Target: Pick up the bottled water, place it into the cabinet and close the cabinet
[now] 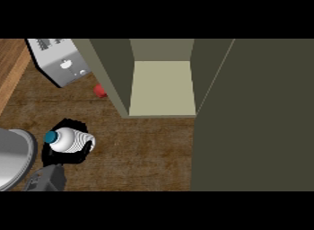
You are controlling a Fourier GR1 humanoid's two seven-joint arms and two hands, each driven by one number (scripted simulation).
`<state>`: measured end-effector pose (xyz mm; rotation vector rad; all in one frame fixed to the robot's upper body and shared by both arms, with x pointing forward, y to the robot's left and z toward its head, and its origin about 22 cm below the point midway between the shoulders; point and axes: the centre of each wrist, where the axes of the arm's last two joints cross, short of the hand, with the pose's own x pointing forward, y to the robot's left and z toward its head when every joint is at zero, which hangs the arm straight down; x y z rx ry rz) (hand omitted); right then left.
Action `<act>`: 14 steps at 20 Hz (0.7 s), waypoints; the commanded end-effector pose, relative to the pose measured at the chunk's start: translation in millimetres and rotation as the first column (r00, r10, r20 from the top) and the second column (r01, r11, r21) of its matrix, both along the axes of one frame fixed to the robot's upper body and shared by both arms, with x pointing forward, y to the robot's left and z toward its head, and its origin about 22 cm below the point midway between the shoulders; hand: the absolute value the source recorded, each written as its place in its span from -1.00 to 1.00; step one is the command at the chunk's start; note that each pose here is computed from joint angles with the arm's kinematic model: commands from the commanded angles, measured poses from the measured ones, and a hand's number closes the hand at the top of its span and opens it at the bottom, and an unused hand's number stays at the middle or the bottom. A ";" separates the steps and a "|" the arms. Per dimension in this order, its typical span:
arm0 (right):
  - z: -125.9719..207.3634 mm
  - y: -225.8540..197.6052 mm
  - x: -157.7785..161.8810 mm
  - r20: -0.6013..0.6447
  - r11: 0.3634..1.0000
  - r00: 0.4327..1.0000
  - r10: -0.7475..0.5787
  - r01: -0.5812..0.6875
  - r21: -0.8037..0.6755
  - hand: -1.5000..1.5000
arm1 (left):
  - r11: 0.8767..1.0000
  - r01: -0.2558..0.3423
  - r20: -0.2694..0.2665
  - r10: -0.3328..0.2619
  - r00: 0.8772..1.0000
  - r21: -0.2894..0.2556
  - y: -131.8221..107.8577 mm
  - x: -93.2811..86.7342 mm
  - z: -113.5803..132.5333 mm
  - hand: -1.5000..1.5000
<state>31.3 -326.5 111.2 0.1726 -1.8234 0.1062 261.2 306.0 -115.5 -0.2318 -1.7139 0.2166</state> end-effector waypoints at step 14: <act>46.6 16.9 -2.9 0.093 0.999 0.995 0.044 -0.045 0.014 -1.00 | 0.998 0.051 0.058 -0.054 0.997 0.048 -131.9 45.2 92.1 1.00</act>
